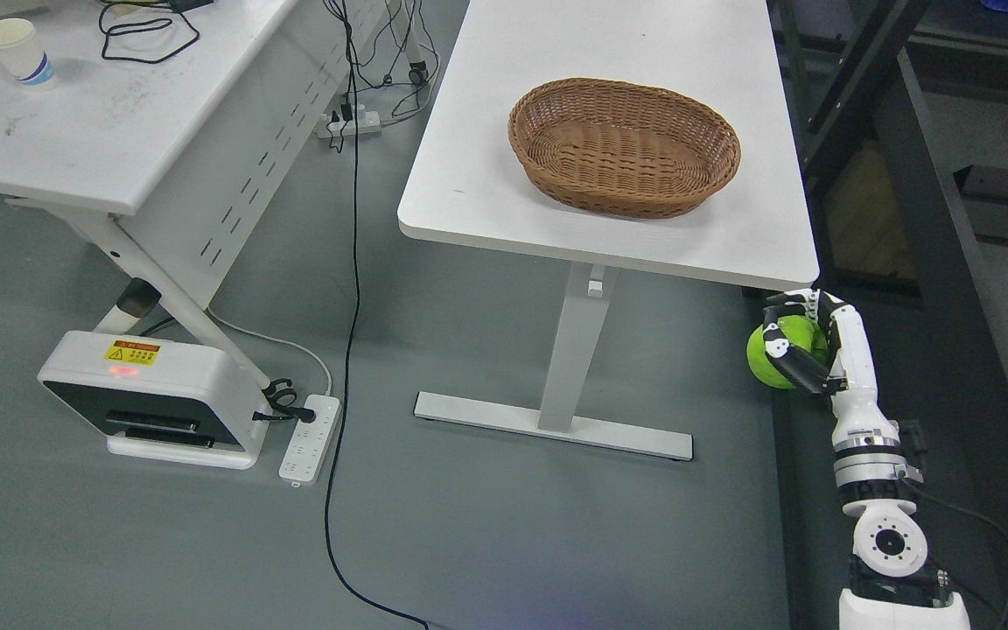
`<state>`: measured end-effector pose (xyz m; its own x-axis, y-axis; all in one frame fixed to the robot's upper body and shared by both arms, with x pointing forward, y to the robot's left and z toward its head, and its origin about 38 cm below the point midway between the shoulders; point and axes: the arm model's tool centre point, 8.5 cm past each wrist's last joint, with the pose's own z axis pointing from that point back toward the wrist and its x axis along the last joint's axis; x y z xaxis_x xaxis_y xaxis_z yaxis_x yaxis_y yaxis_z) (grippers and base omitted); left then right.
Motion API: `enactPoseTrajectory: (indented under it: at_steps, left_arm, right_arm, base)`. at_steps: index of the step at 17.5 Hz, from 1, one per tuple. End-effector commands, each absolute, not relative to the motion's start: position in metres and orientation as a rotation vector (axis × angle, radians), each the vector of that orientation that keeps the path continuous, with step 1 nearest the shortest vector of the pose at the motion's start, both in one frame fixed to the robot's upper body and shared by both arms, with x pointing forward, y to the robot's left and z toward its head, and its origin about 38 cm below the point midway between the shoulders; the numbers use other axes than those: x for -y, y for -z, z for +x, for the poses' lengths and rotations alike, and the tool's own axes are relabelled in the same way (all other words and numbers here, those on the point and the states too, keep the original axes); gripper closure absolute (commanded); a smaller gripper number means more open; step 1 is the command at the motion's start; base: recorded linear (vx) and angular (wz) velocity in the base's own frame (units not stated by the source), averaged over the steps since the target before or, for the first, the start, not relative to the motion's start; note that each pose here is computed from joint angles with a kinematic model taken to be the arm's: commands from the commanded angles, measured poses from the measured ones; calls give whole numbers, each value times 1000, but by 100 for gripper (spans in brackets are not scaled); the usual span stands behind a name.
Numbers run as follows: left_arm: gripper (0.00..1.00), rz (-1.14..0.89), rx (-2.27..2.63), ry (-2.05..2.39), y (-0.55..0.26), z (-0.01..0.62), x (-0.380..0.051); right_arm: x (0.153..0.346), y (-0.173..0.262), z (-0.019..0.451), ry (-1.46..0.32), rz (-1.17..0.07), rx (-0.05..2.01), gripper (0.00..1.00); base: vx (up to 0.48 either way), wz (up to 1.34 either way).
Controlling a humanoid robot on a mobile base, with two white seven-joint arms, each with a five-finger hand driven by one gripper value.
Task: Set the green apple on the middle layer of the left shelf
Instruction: 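Carry the green apple in the right hand while driving to the shelf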
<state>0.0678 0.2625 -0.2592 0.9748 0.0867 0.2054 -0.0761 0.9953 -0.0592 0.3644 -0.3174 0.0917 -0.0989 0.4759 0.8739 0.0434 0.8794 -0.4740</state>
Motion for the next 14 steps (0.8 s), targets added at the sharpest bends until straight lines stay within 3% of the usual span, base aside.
enactPoseTrajectory:
  at_steps: [1,14]
  left_arm:
    - [0,-34,211,-81,258,68,-274]
    - [0,-34,211,-81,258,68,-274]
  right_arm:
    - [315,-82,352,-364,-394,1623,100]
    - [316,-82,352,-364,-397,1623,100]
  base:
    - [-169,43]
    - [-201,44]
